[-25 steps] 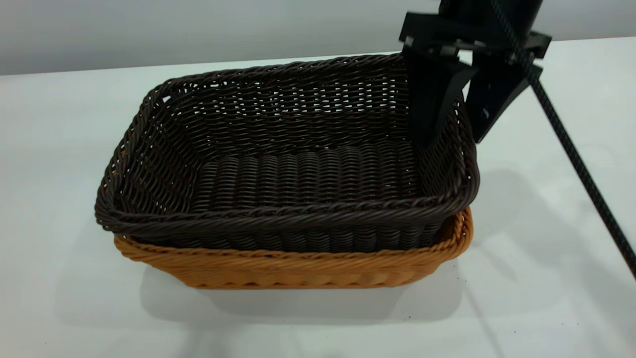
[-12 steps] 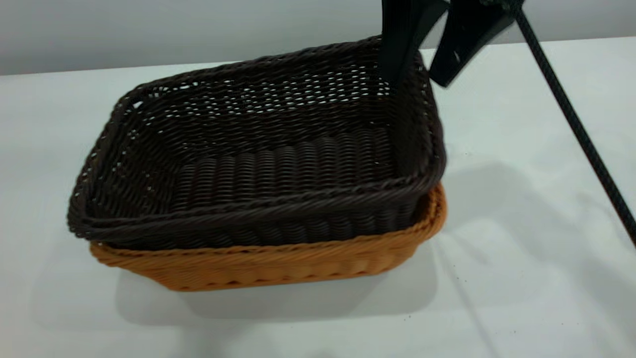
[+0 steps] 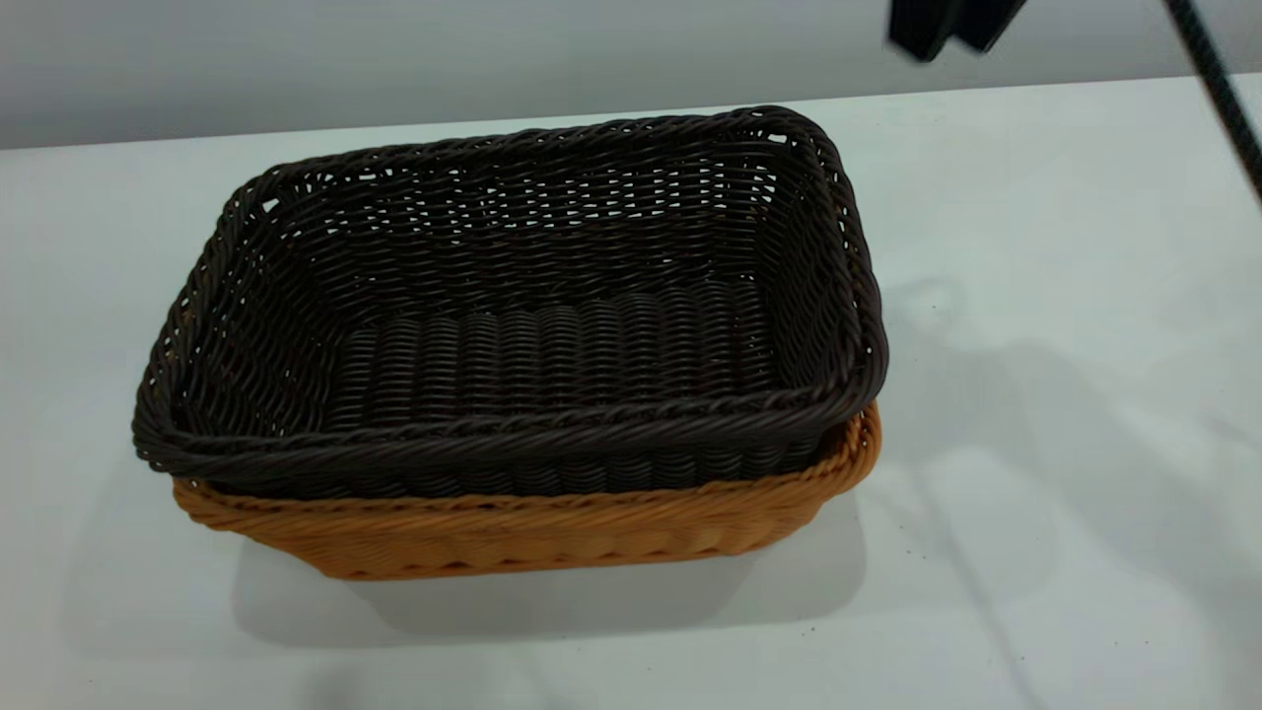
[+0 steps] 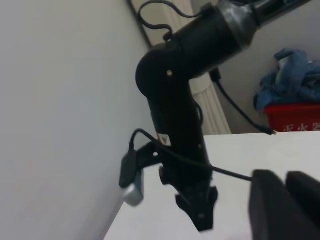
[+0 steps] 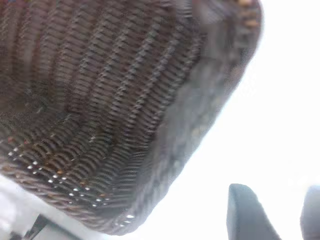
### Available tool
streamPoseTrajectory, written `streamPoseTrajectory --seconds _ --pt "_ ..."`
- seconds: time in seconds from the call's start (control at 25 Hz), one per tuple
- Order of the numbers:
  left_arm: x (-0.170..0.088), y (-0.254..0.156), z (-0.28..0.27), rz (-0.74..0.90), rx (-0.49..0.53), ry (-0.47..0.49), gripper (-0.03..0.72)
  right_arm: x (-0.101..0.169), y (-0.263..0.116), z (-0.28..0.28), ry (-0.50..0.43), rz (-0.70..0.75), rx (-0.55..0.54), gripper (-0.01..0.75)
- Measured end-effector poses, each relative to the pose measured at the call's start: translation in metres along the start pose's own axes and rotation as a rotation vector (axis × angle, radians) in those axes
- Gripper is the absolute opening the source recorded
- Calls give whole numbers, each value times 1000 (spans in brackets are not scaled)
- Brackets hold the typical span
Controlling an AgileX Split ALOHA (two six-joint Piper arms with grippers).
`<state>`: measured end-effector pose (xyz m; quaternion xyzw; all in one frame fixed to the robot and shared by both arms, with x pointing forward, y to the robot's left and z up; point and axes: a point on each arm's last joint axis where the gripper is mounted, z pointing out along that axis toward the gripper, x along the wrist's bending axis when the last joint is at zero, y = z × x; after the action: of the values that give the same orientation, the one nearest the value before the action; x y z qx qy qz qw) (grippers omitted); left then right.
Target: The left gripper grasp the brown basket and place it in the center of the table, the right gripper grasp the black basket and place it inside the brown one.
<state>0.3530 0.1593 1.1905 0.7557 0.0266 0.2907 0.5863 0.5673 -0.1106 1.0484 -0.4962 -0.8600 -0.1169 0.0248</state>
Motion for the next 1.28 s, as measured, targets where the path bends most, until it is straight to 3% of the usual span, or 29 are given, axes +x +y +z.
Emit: streamPoseTrajectory --seconds 0.2,0.28,0.56,0.88,1.04,1.28 --pt "-1 6 -20 3 -2 46 2 6 -9 -36 -2 -17 -91 45" --pt "-3 5 -28 -9 20 50 0 9 -15 -52 -9 -30 -132 14" --pt "-12 -11 -56 -85 253 44 0 20 -45 -116 -20 -92 -302 0" --pt "-13 -35 -96 -291 554 220 -1 33 -95 -182 -31 -129 -523 0" --pt "-18 -37 -117 -368 574 281 -1 39 -126 -190 7 -128 -571 0" --pt "-33 -52 -134 -392 550 293 -1 40 -175 -184 31 -103 -680 0"
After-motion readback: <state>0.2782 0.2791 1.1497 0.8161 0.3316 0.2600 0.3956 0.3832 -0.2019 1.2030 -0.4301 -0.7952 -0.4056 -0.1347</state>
